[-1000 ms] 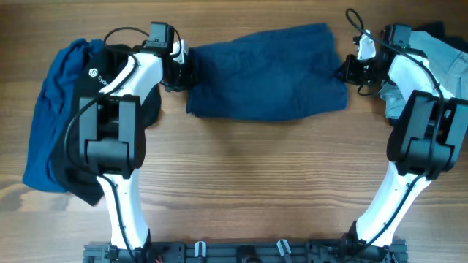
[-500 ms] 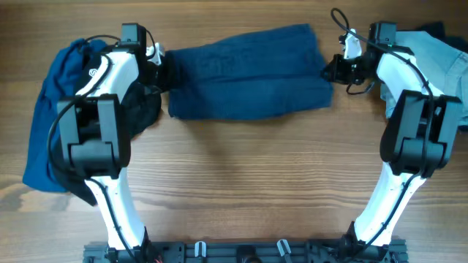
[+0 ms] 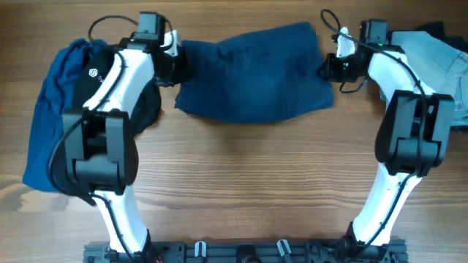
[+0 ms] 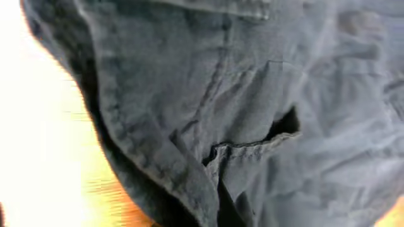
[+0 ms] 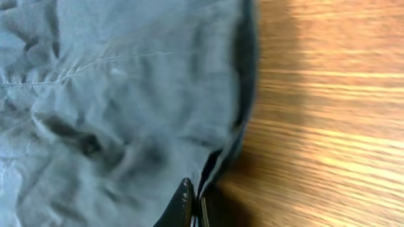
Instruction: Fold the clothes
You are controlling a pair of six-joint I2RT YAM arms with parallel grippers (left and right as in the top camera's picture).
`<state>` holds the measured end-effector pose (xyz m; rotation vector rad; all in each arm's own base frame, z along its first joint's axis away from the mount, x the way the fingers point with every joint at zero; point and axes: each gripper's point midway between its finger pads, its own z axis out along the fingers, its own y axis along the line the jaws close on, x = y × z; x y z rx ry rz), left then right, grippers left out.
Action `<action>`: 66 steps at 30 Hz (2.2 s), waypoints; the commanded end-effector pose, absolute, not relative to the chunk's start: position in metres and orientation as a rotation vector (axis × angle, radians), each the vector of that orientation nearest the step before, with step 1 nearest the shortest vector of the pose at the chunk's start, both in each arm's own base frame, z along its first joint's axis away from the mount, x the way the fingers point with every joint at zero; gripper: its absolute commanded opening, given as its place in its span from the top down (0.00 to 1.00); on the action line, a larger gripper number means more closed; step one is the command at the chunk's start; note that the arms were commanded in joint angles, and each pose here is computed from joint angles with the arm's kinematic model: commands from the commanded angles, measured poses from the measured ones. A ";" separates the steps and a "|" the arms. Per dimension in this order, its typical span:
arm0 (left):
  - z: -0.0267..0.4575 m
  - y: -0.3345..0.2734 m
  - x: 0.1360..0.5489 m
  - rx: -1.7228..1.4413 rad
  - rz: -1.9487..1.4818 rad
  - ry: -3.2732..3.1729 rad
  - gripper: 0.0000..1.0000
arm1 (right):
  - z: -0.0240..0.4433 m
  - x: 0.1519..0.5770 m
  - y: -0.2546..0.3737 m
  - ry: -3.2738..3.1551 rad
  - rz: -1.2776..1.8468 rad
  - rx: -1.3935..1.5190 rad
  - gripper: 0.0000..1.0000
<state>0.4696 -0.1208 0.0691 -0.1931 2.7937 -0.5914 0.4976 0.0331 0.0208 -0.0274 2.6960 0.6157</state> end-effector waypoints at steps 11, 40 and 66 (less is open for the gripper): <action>0.167 -0.213 0.472 0.073 -0.702 2.555 0.96 | 0.012 0.503 0.052 2.706 0.591 -0.044 0.96; 0.203 -0.134 0.468 -0.110 -0.295 2.522 0.96 | -0.016 0.499 0.031 2.775 0.500 0.075 0.96; 0.208 -0.245 0.477 0.030 -0.396 2.365 0.96 | -0.032 0.494 0.033 2.811 0.522 0.095 0.96</action>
